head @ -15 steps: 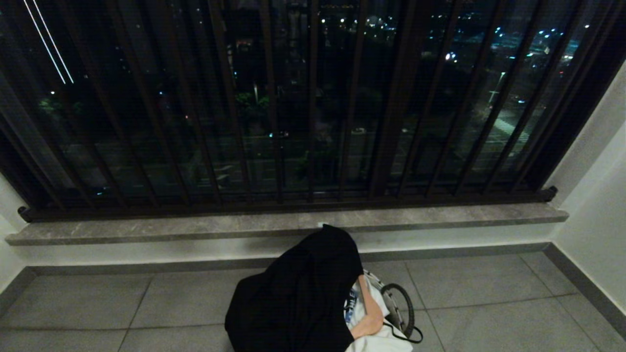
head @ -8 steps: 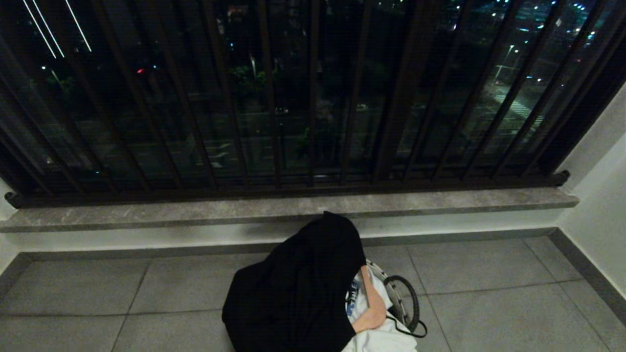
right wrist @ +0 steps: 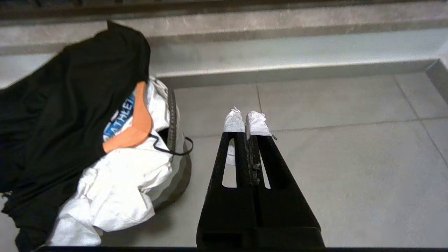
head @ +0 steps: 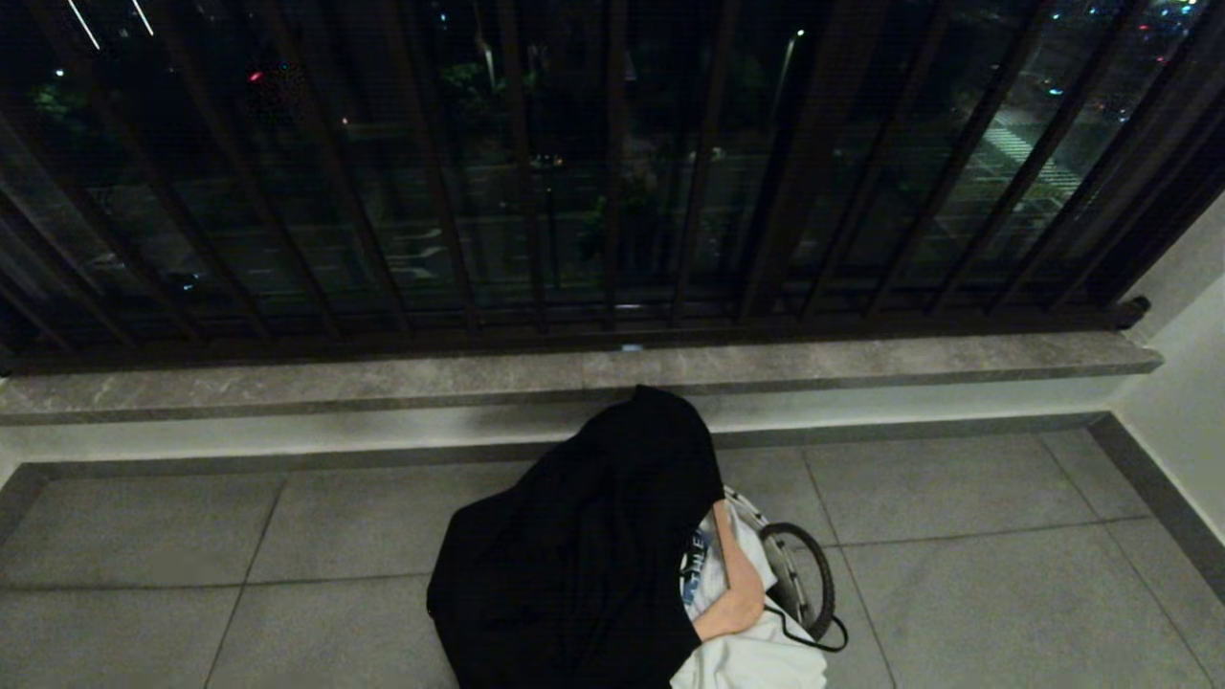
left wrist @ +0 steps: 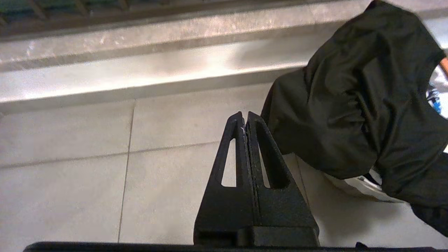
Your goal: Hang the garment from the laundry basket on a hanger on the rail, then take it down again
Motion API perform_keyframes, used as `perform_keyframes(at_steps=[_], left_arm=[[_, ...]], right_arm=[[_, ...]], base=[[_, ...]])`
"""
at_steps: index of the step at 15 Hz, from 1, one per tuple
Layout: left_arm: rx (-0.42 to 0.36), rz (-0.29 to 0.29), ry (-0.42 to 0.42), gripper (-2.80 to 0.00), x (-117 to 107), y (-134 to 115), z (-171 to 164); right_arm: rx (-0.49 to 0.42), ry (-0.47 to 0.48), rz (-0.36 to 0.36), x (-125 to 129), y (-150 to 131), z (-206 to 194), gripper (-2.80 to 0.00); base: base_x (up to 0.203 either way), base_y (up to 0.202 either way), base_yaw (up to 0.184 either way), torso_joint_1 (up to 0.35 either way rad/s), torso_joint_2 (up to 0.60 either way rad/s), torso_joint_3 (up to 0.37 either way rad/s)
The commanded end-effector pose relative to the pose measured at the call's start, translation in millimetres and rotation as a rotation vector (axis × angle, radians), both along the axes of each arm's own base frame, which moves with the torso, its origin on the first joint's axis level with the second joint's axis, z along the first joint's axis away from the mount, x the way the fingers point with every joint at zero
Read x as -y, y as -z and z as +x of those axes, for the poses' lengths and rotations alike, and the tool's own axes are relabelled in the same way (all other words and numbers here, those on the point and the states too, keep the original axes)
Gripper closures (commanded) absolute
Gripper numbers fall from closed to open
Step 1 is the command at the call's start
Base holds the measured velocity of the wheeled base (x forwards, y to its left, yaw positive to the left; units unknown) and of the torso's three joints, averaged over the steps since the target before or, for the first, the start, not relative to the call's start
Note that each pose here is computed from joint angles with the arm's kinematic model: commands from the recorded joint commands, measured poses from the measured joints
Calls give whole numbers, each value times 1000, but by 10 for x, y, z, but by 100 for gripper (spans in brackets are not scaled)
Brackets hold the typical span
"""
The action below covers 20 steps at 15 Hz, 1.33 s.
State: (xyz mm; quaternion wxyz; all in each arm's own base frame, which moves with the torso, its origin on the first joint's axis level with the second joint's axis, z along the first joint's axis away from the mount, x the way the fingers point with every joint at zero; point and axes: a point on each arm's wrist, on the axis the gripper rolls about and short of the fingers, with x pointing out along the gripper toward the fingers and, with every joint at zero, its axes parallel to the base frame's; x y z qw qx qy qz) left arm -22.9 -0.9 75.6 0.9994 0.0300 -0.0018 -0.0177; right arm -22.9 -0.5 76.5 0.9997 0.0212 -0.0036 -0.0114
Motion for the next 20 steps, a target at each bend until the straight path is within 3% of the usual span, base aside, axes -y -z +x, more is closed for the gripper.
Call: perform_keyframes(at_steps=[1, 14, 20], left_arm=[[-1, 1, 1, 0, 0, 4, 1], [-1, 0, 1, 0, 0, 4, 1], [-1, -2, 0, 0, 0, 4, 1]], right_arm=[[-1, 1, 1, 0, 1, 0, 0], [-1, 0, 1, 0, 1, 0, 0], [0, 1, 1, 0, 0, 0, 0]], base=[[0, 0, 0, 7, -1, -200], [0, 0, 0, 4, 2, -196], [0, 0, 0, 0, 1, -28]])
